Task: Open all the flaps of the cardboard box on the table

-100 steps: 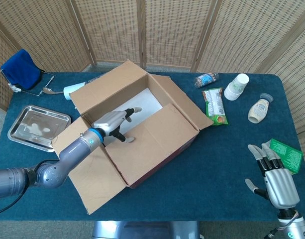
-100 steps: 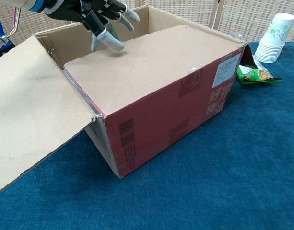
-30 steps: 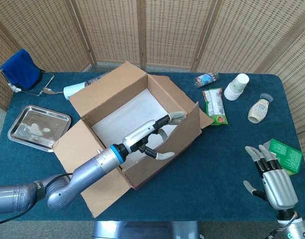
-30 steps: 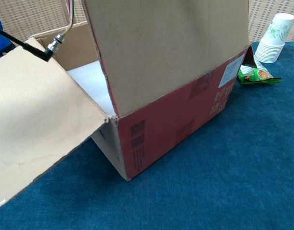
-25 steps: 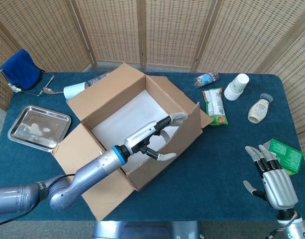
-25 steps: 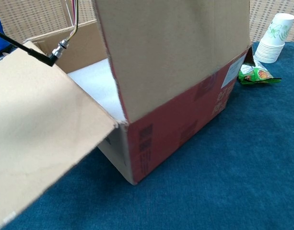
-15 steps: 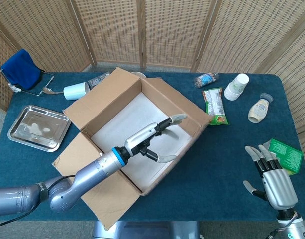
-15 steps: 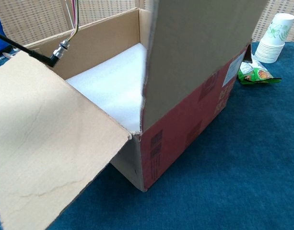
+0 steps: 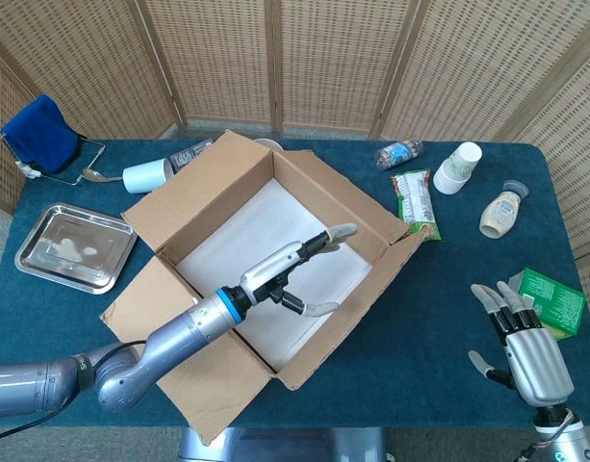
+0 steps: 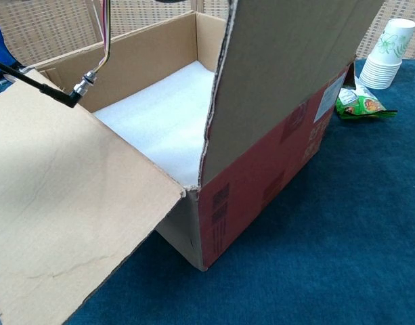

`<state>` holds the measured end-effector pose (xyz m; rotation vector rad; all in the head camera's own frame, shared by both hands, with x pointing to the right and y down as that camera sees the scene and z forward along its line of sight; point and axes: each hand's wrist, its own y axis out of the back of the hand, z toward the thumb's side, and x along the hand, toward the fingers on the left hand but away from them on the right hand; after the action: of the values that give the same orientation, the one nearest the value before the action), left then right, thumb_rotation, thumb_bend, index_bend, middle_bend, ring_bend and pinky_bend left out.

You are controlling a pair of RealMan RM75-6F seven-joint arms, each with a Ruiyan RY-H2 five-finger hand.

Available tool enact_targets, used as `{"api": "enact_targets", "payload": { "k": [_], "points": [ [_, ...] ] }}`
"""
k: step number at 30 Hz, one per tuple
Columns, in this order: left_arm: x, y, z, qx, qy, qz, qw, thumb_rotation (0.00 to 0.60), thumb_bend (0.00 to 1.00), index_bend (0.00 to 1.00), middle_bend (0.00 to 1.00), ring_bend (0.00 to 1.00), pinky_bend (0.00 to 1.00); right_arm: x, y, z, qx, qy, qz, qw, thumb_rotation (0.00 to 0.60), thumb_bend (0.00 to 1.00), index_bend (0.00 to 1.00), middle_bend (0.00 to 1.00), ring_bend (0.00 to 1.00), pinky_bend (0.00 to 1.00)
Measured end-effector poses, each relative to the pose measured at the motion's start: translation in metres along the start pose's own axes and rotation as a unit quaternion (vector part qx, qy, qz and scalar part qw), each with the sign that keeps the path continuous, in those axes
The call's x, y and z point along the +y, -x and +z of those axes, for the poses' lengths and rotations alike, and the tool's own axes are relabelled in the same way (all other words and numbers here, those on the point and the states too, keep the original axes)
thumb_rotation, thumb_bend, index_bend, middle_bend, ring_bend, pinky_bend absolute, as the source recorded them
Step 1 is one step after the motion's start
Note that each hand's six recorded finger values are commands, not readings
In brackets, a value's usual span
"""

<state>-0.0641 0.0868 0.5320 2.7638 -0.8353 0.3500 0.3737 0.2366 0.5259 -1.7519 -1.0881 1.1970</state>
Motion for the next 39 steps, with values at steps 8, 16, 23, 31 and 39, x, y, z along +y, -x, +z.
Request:
{"api": "enact_targets", "payload": {
  "k": [8,16,23,31,39],
  "points": [
    [-0.009,-0.002,-0.013,0.021,-0.035,-0.019,0.999,0.6,0.01,0.0,0.0,0.0,0.07,0.001,0.0,0.001,0.002,0.003,0.0,1.0,0.6,0.21,0.06,0.14,0.02,0.15],
    [-0.023,-0.007,-0.034,0.062,-0.087,-0.04,0.9935,0.6,0.06,0.0,0.0,0.0,0.08,0.001,0.0,0.001,0.002,0.004,0.0,1.0,0.6,0.21,0.06,0.14,0.02,0.15],
    [-0.031,-0.012,-0.041,0.073,-0.123,-0.046,0.9886,0.6,0.09,0.0,0.0,0.0,0.08,0.001,0.0,0.001,0.003,0.004,0.001,1.0,0.6,0.21,0.06,0.14,0.02,0.16],
    [-0.03,-0.021,-0.042,0.067,-0.217,-0.021,0.9737,0.6,0.09,0.0,0.0,0.0,0.08,0.001,-0.001,0.001,0.004,0.006,0.0,1.0,0.6,0.21,0.06,0.14,0.02,0.15],
    [-0.041,-0.029,-0.046,0.077,-0.24,-0.015,0.9676,0.6,0.09,0.0,0.0,0.0,0.08,0.002,-0.001,0.001,0.004,0.007,-0.001,1.0,0.6,0.21,0.06,0.14,0.02,0.16]
  ]
}}
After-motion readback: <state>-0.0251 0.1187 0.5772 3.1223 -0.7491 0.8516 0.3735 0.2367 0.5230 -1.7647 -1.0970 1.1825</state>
